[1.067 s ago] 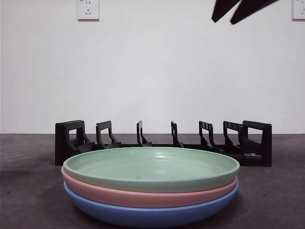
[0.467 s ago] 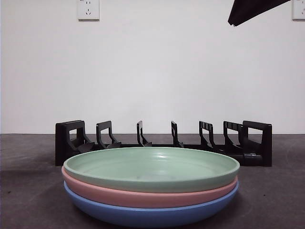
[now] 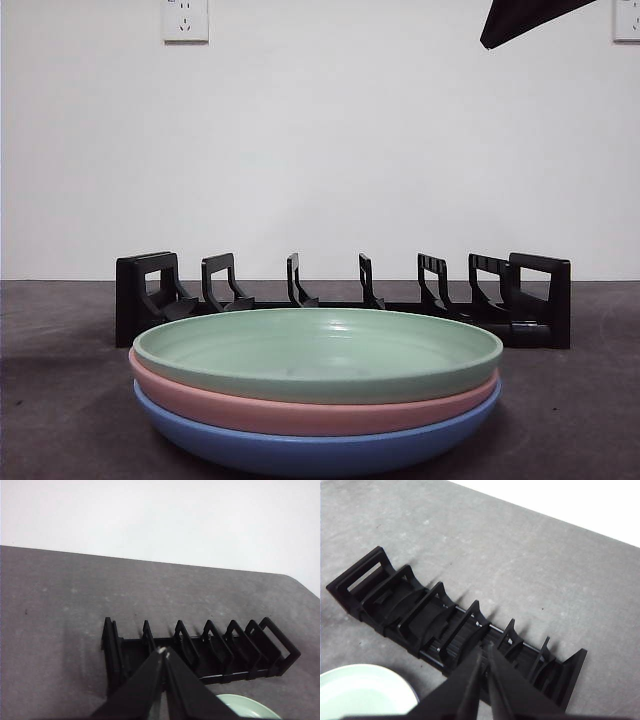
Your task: Place the plate
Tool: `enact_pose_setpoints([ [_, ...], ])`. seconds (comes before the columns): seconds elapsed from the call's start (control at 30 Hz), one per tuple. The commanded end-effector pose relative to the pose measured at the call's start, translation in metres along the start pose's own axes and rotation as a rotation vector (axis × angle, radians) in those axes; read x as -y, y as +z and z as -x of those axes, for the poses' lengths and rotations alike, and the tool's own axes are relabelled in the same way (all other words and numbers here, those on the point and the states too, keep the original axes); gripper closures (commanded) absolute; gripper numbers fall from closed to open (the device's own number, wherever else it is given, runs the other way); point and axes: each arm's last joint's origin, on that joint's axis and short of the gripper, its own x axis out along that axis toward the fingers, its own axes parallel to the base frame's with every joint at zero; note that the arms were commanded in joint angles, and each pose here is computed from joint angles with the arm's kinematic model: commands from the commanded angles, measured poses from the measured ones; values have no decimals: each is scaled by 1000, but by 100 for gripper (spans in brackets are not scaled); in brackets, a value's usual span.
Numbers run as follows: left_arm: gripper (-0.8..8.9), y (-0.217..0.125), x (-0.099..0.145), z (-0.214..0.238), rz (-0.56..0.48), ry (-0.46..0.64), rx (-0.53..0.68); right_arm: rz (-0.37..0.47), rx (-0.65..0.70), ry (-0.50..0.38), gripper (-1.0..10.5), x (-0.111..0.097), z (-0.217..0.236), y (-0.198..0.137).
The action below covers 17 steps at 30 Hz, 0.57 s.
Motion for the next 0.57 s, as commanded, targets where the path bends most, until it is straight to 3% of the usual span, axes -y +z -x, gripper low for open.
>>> enact_pose_setpoints([
  [0.03, 806, 2, 0, 2, -184, 2, 18, -6, 16, 3, 927, -1, 0, 4],
  [0.17, 806, -23, -16, 2, -280, 70, 77, -6, 20, 3, 927, -1, 0, 5],
  [0.4, 806, -88, -54, -4, -244, 177, 145, -1, 60, 2, 927, -1, 0, 9],
  [0.57, 806, -123, -75, -11, -164, 256, 110, -1, 60, 1, 927, -1, 0, 9],
])
